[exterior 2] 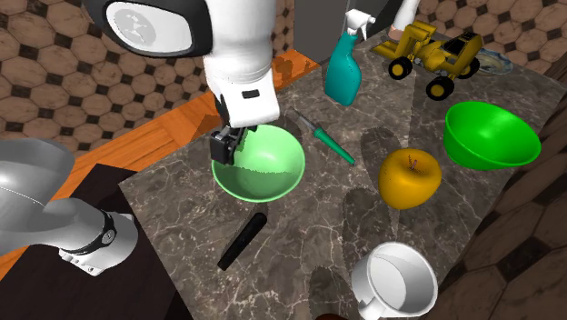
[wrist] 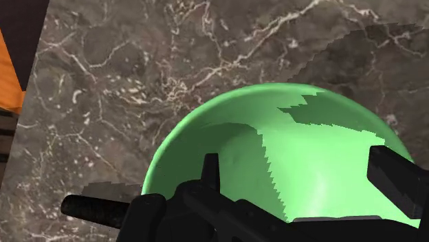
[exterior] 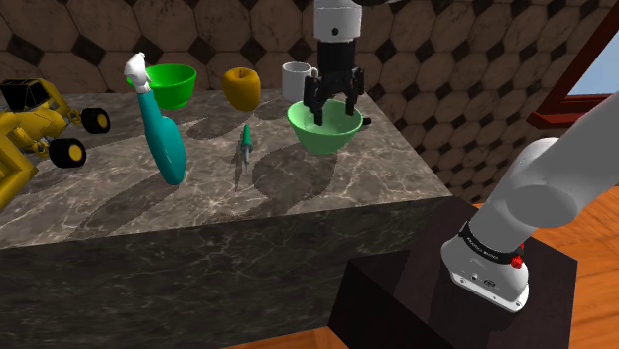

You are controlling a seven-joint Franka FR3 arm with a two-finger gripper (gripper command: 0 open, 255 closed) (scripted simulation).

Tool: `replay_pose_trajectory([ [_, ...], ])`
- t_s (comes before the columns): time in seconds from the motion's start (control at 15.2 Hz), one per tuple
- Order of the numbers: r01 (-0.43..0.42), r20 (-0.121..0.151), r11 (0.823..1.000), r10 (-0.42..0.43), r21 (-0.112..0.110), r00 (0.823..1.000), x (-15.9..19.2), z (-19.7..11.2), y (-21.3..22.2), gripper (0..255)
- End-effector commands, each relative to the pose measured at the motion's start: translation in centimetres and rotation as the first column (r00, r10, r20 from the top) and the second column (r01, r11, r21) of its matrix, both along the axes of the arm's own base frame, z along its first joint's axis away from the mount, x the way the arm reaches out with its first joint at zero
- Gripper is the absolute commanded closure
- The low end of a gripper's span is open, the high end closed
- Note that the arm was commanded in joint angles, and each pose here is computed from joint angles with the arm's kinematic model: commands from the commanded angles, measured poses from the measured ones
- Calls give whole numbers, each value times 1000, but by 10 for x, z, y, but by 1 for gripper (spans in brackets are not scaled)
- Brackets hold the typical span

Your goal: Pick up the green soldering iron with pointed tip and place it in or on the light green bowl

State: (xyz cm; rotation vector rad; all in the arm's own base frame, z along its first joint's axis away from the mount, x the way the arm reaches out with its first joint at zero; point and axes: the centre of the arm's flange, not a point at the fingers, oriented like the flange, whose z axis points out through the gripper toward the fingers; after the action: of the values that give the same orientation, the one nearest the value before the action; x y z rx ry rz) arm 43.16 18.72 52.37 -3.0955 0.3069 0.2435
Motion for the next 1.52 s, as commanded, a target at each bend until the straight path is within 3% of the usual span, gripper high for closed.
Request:
replay_pose_trajectory([
  [0.0,18,2,1000,-18,-2,1000,19,-7,21,0],
  [0.92,131,14,991,-131,-22,991,150,-50,143,0],
  [1.45,135,15,991,-135,-23,991,149,-88,148,0],
])
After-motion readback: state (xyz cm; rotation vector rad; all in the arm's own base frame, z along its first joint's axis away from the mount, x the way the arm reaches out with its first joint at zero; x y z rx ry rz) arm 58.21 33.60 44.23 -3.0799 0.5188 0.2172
